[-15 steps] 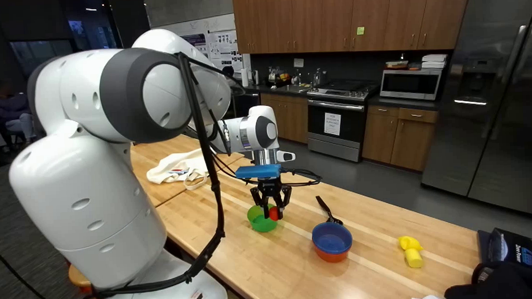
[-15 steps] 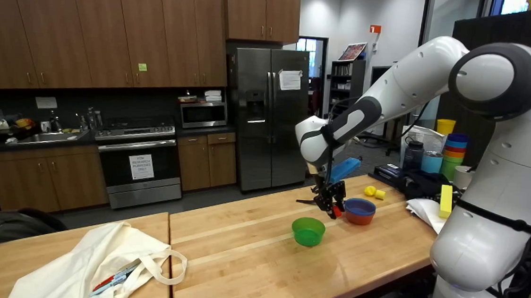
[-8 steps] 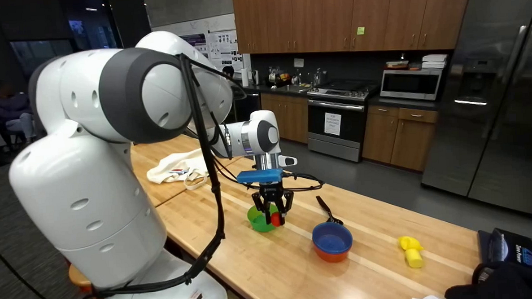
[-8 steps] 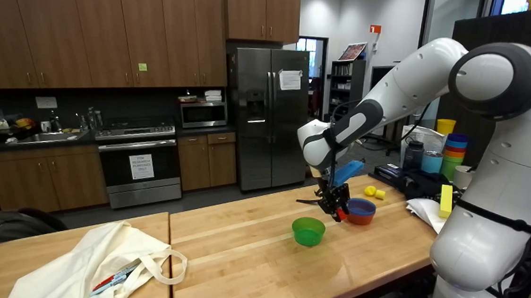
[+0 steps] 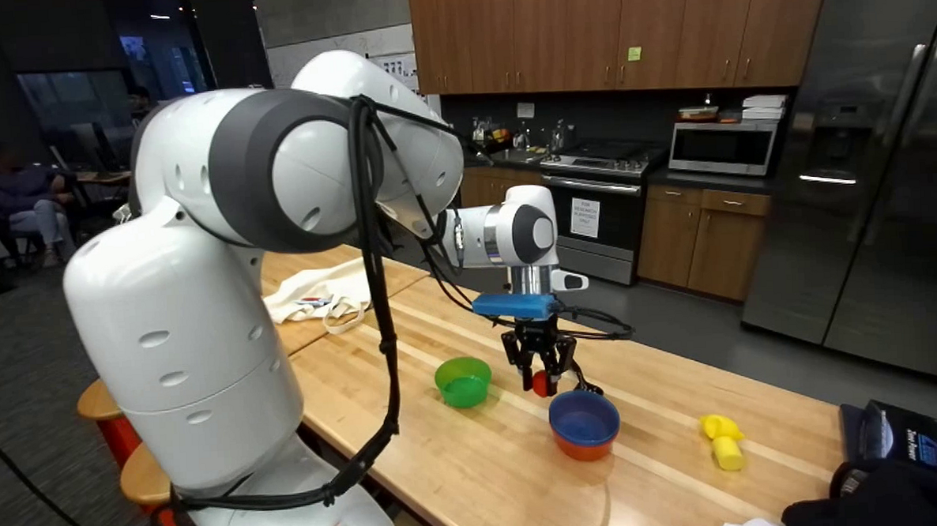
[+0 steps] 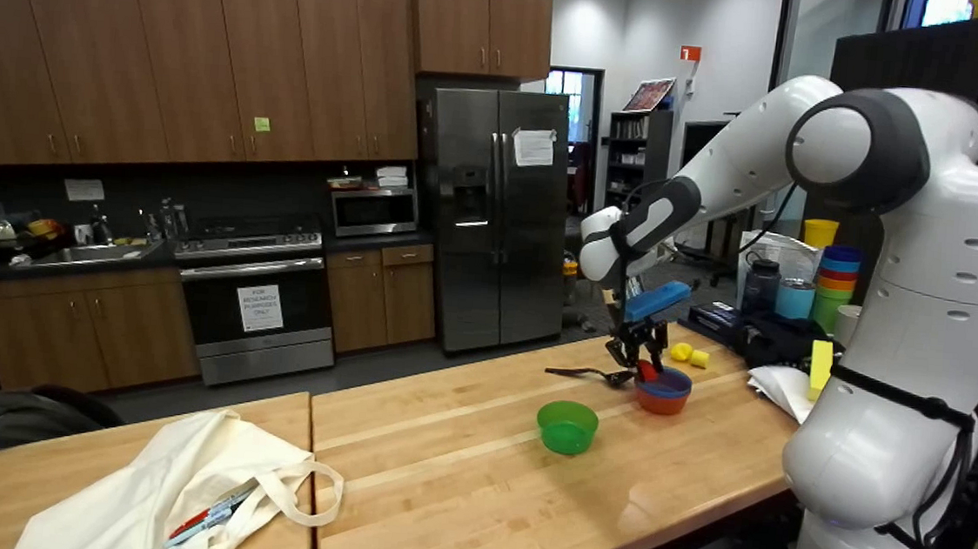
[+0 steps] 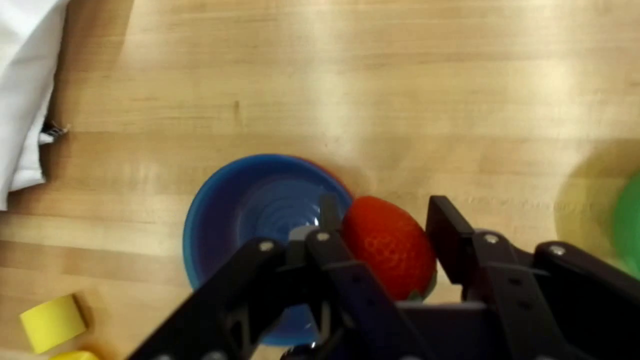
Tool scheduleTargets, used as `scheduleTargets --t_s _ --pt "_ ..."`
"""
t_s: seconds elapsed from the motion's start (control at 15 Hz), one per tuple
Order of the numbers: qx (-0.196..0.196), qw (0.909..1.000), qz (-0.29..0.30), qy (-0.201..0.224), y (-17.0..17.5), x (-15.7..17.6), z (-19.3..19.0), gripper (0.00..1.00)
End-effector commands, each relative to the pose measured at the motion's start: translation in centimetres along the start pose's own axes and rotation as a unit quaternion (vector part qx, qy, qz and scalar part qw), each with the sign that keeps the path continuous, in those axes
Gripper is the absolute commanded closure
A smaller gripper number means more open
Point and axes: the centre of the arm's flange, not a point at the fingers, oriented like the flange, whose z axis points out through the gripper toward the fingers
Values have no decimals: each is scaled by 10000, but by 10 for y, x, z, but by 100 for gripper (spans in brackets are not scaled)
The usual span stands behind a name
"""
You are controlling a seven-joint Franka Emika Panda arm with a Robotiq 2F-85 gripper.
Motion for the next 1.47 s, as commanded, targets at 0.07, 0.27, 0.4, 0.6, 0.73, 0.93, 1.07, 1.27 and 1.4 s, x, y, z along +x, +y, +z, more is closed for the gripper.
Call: scheduleTargets --t_s 0.07,0.27,0.4,0.6,0.73,0.93,1.07,1.27,1.4 --pt "-69 9981 515 318 2 43 -53 78" --pt "-88 9971 586 485 -14 49 -67 78" --pt "-112 9972 495 545 -27 49 -70 78" --pt "-208 9981 188 551 -52 36 -61 78" --pt "-292 9981 -46 535 -69 27 -54 78" --pt "-424 9975 -319 475 -92 15 -43 78" --pt "-553 9971 -403 331 -103 9 -36 78" --pt "-772 9963 -385 -64 -111 1 -28 78" --pt "-908 9951 -361 -178 -112 -2 -24 78"
